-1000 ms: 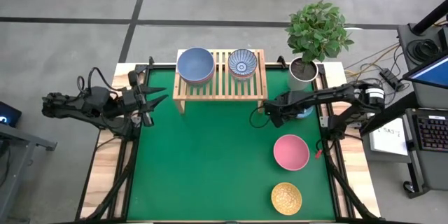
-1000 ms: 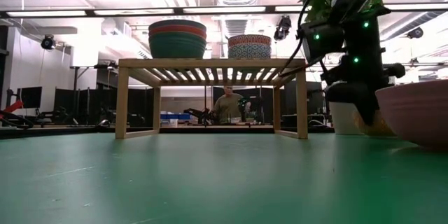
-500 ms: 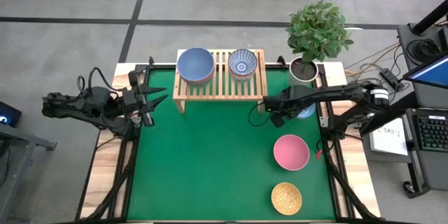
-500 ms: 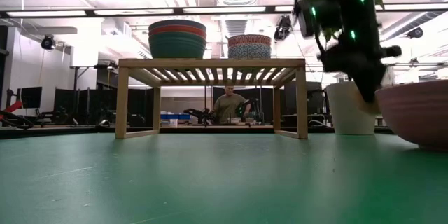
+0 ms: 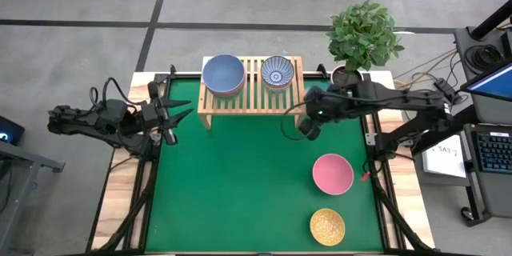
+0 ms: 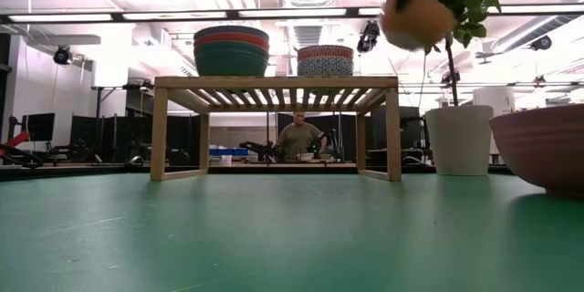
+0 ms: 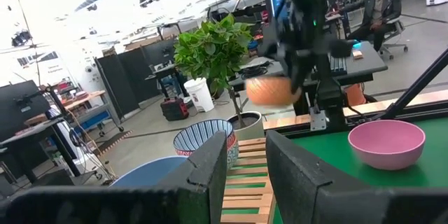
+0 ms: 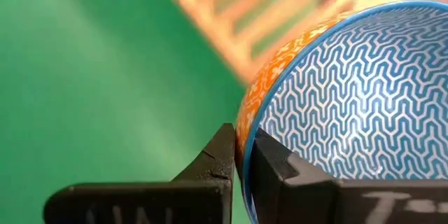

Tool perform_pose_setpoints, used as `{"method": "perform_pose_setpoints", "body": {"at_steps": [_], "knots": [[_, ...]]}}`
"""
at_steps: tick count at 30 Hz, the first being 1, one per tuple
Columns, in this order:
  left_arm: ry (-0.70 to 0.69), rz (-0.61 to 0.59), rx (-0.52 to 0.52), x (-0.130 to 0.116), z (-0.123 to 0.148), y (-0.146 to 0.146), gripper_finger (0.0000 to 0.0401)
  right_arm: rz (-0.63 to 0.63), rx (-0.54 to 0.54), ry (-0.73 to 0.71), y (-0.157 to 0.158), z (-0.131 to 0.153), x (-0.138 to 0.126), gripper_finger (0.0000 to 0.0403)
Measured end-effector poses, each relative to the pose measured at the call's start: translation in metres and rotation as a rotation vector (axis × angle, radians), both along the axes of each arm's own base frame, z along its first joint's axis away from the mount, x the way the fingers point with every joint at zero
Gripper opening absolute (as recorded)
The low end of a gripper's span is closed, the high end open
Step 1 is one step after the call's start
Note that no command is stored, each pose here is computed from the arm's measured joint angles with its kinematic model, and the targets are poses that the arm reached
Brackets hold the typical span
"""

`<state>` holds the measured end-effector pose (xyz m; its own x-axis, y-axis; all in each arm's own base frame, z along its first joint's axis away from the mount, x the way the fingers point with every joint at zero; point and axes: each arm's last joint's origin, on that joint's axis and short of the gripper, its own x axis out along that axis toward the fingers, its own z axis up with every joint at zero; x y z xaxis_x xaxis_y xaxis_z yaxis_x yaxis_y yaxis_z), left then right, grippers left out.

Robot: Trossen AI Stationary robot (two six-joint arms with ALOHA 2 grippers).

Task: Place and stack bowls onto a shelf
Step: Stack the small blue bowl on the small blue patterned bowl on the shelf

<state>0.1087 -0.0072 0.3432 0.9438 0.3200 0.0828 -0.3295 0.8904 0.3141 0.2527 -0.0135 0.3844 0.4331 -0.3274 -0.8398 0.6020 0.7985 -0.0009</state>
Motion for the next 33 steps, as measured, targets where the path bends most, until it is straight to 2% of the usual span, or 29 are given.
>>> {"method": "perform_pose_setpoints", "body": {"at_steps": [8, 14, 24, 29, 33], "knots": [[0.0, 0.001, 0.011, 0.0, 0.0, 0.0, 0.0084, 0.198, -0.274, -0.249, -0.01, 0.025, 0.035, 0.0013], [-0.006, 0.001, 0.013, 0.0, 0.001, 0.0, 0.0084, 0.22, -0.399, -0.31, -0.032, 0.022, 0.062, 0.0013], [-0.005, 0.001, 0.013, 0.0, 0.001, 0.0, 0.0084, 0.126, -0.408, -0.194, -0.078, -0.006, 0.081, 0.0013], [-0.004, 0.001, 0.013, 0.0, 0.001, 0.0, 0.0084, 0.115, -0.402, -0.166, -0.087, -0.014, 0.085, 0.0014], [-0.002, 0.002, 0.018, 0.0, 0.001, 0.0, 0.0084, 0.121, -0.41, -0.157, -0.089, -0.017, 0.088, 0.0038]]}}
